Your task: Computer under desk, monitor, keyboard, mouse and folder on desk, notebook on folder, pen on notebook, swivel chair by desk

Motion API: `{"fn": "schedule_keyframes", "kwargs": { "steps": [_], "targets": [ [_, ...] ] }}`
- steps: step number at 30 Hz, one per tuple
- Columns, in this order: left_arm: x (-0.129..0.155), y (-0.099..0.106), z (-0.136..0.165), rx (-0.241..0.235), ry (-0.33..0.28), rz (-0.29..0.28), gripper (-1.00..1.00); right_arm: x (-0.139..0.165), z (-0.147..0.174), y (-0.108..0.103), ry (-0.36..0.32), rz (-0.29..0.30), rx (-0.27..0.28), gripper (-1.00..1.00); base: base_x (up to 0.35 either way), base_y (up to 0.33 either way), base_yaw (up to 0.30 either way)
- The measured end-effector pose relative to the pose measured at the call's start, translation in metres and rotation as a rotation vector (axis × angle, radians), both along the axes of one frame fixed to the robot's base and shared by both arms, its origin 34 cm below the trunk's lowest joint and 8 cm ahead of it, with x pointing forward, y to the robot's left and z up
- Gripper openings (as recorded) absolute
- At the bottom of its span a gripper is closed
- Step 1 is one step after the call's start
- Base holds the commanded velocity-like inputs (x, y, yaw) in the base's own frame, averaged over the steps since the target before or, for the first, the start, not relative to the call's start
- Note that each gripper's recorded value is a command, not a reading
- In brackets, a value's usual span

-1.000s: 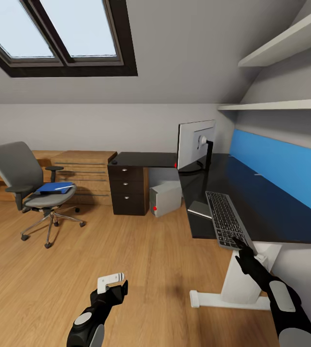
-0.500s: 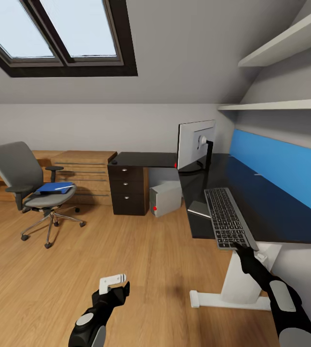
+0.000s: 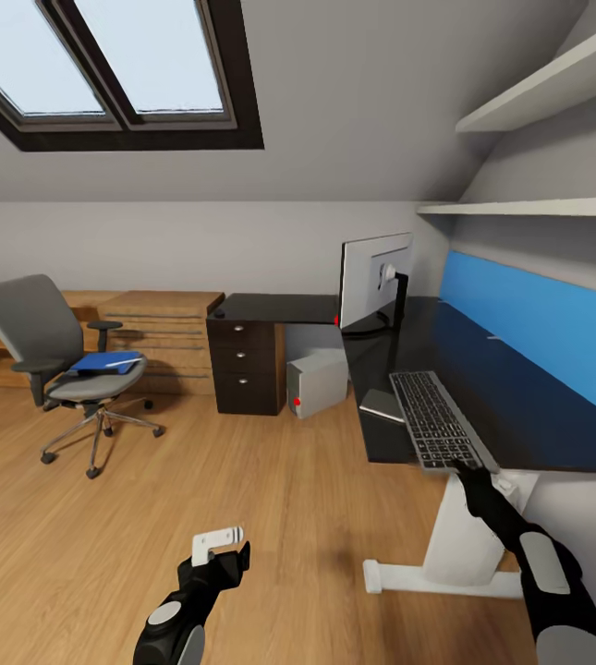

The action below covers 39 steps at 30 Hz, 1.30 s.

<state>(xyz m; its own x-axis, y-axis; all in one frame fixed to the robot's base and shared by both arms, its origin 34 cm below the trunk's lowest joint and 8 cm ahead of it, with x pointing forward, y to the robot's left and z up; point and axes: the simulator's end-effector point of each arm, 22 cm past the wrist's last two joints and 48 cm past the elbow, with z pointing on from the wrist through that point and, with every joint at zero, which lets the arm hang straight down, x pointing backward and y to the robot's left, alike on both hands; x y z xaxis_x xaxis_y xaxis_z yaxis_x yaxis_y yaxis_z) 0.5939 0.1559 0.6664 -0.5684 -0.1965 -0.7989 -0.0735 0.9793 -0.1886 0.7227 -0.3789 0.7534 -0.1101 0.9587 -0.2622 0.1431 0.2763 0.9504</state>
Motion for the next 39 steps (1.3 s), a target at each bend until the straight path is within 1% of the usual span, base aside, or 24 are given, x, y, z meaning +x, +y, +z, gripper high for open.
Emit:
{"fn": "schedule_keyframes", "kwargs": {
  "steps": [1,2,3,5,9,15,18,20,21,23,24,25,26,28,30,34,39],
  "targets": [
    [0.0,0.0,0.002,0.0,0.0,0.0,1.0,0.002,0.007,0.001,-0.009,0.002,-0.008,-1.0,0.0,0.0,0.0],
    [0.0,0.0,0.004,0.0,0.001,0.0,1.0,0.006,0.022,0.01,-0.036,0.013,-0.02,-1.0,0.0,0.0,0.0],
    [0.001,0.0,0.005,0.001,0.001,0.0,1.0,0.01,0.037,0.019,-0.065,0.019,-0.02,-1.0,0.0,0.0,0.0],
    [0.001,0.0,0.009,0.001,0.001,0.001,1.0,0.014,0.052,0.035,-0.088,0.029,-0.02,-1.0,0.0,0.0,0.0],
    [0.002,0.0,0.017,0.001,0.002,0.001,1.0,0.017,0.068,0.053,-0.11,0.04,-0.005,-1.0,0.0,0.0,0.0],
    [0.003,0.0,0.028,0.001,0.002,0.001,1.0,0.02,0.083,0.061,-0.119,0.052,-0.002,-1.0,0.0,0.0,0.0],
    [0.004,0.0,0.033,0.001,0.002,0.001,1.0,0.022,0.091,0.071,-0.123,0.076,-0.012,-1.0,0.0,0.0,0.0],
    [0.004,0.0,0.037,0.001,0.002,0.001,1.0,0.024,0.096,0.083,-0.126,0.103,-0.021,-1.0,0.0,0.0,0.0],
    [0.004,0.0,0.037,0.001,0.002,0.001,1.0,0.025,0.097,0.093,-0.126,0.124,-0.027,-1.0,0.0,0.0,0.0],
    [0.004,0.0,0.037,0.001,0.001,0.0,1.0,0.028,0.099,0.123,-0.129,0.183,-0.033,-1.0,0.0,0.0,0.0],
    [0.004,0.0,0.037,0.001,0.0,-0.001,1.0,0.029,0.1,0.145,-0.129,0.228,-0.044,-1.0,0.0,0.0,0.0],
    [0.004,-0.001,0.038,0.001,-0.001,-0.001,1.0,0.029,0.101,0.157,-0.131,0.254,-0.048,-1.0,0.0,0.0,0.0],
    [0.004,-0.001,0.038,0.0,-0.001,-0.002,1.0,0.028,0.102,0.175,-0.131,0.292,-0.06,-1.0,0.0,0.0,0.0],
    [0.004,-0.001,0.038,0.0,-0.002,-0.003,1.0,0.027,0.103,0.199,-0.133,0.345,-0.067,-1.0,0.0,0.0,0.0],
    [0.004,-0.001,0.038,0.0,-0.002,-0.003,1.0,0.026,0.104,0.211,-0.135,0.364,-0.063,-1.0,0.044,0.039,0.0],
    [0.004,-0.001,0.038,-0.001,-0.003,-0.005,1.0,0.024,0.104,0.223,-0.133,0.385,-0.053,-1.0,0.166,0.177,0.0],
    [0.004,-0.001,0.038,-0.001,-0.004,-0.004,1.0,0.024,0.103,0.224,-0.132,0.386,-0.052,-1.0,0.218,0.261,0.0]
  ]
}}
